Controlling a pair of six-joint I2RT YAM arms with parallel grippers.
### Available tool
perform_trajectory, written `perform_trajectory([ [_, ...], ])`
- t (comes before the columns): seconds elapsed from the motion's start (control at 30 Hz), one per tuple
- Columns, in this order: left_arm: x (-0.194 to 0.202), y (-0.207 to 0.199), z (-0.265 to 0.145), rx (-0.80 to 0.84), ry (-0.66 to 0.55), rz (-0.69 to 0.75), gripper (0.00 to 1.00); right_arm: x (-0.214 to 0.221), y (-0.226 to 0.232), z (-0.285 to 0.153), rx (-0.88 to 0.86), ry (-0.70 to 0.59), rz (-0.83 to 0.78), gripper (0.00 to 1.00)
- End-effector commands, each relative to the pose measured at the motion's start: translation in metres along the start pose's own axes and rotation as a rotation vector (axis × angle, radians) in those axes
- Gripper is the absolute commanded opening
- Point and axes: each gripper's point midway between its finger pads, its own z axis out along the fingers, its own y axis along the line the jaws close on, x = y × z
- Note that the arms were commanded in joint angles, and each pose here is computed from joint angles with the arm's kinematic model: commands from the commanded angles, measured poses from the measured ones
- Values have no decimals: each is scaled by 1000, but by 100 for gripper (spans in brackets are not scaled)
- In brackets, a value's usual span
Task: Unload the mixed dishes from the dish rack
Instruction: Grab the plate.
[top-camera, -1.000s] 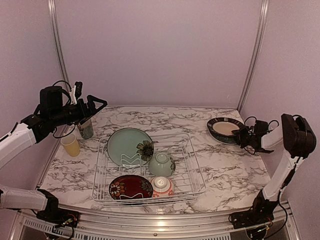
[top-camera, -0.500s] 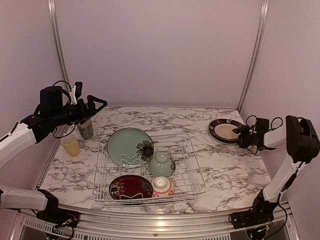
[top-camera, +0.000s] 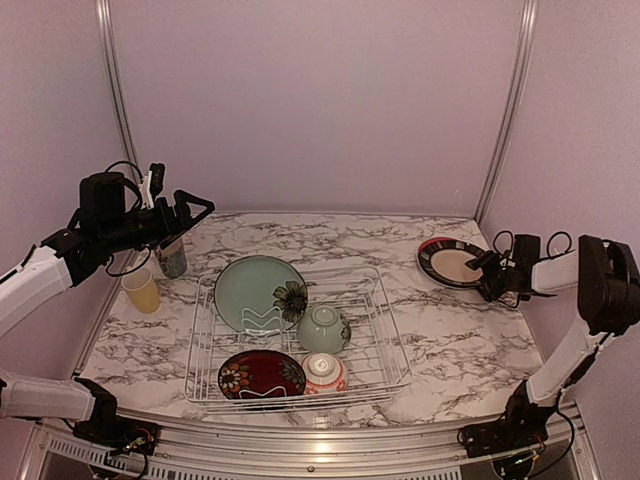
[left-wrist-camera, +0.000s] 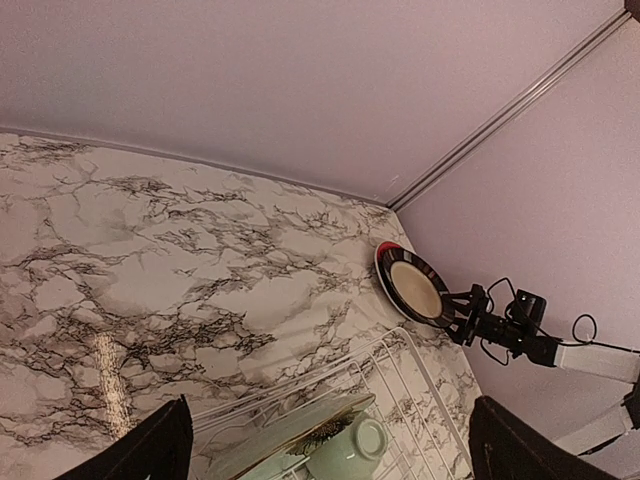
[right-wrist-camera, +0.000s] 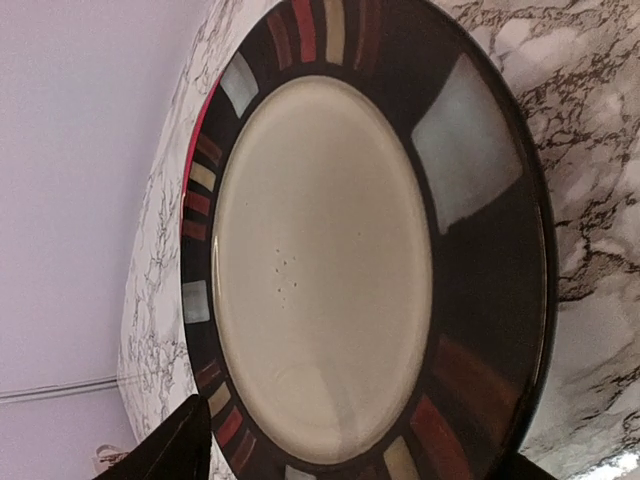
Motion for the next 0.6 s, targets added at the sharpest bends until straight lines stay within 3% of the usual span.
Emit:
perform_trajectory([
  [0.0,3,-2,-5,7,4,13,99,-16,12,-10,15,-50,-69,71],
  [0.37,4,-3,-4,12,4,10,99,-19,-3,-17,123,-70,-159,76],
  [0.57,3,-4,-2,18,8,6,99,-21,8,-8,73,-49,-193,75],
])
